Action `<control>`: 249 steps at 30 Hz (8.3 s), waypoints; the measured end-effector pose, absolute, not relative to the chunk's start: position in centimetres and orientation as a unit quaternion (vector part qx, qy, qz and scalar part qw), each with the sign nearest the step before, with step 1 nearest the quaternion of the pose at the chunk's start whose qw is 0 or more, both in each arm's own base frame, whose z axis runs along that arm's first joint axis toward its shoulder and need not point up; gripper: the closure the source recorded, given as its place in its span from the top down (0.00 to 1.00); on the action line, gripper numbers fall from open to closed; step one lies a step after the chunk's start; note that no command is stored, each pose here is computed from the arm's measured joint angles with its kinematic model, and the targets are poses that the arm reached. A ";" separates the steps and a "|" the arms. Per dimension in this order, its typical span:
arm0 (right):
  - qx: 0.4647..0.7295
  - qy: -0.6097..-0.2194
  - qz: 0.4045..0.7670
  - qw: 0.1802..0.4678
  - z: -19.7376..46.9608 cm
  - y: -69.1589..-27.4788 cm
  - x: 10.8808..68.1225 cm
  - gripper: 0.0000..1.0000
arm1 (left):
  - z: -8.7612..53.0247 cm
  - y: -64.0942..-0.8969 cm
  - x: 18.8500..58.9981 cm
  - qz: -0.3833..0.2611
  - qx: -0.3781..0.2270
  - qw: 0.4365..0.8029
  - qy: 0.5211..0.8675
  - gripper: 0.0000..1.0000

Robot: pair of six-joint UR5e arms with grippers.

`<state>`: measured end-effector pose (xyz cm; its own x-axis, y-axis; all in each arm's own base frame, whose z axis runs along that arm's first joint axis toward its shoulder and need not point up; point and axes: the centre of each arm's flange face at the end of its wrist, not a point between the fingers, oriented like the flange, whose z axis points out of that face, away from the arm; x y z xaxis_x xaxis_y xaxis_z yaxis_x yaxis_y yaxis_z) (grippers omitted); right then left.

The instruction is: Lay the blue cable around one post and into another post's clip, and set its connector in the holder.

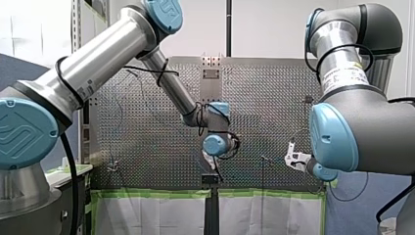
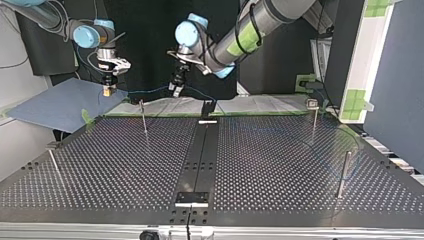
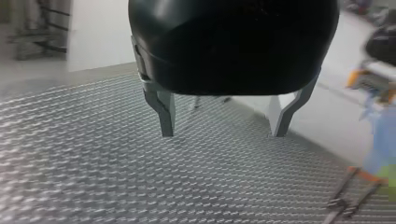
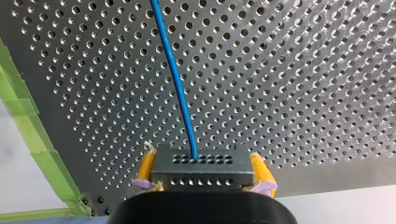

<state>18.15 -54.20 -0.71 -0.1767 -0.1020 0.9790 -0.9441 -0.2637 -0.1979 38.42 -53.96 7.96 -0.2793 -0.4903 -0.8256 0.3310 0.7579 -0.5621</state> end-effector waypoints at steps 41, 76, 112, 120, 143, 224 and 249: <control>0.535 -0.489 0.590 0.355 -0.7 -54.1 18.5 0.00 | -10.2 -56.6 33.8 -0.333 0.013 0.548 0.767 1.00; 0.538 -0.492 0.587 0.353 -0.8 -53.9 18.5 0.00 | -7.1 -54.6 36.3 -0.164 -0.029 0.605 0.779 1.00; 0.540 -0.491 0.585 0.354 -0.8 -53.9 18.5 0.00 | -8.7 -50.4 41.3 -0.018 0.015 0.634 0.773 1.00; 0.541 -0.490 0.585 0.354 -0.8 -53.8 18.7 0.00 | -8.5 -50.4 42.1 -0.016 0.020 0.636 0.772 1.00; 0.541 -0.490 0.585 0.354 -0.8 -53.8 18.7 0.00 | -8.4 -51.3 42.3 -0.055 0.032 0.633 0.771 1.00; 0.540 -0.490 0.585 0.355 -0.8 -53.9 18.5 0.00 | -8.3 -52.4 42.0 -0.040 0.085 0.644 0.759 0.00; 0.505 -0.522 0.579 0.372 -0.3 -55.9 14.5 0.00 | -5.1 -59.4 39.6 -0.102 0.097 0.660 0.738 0.00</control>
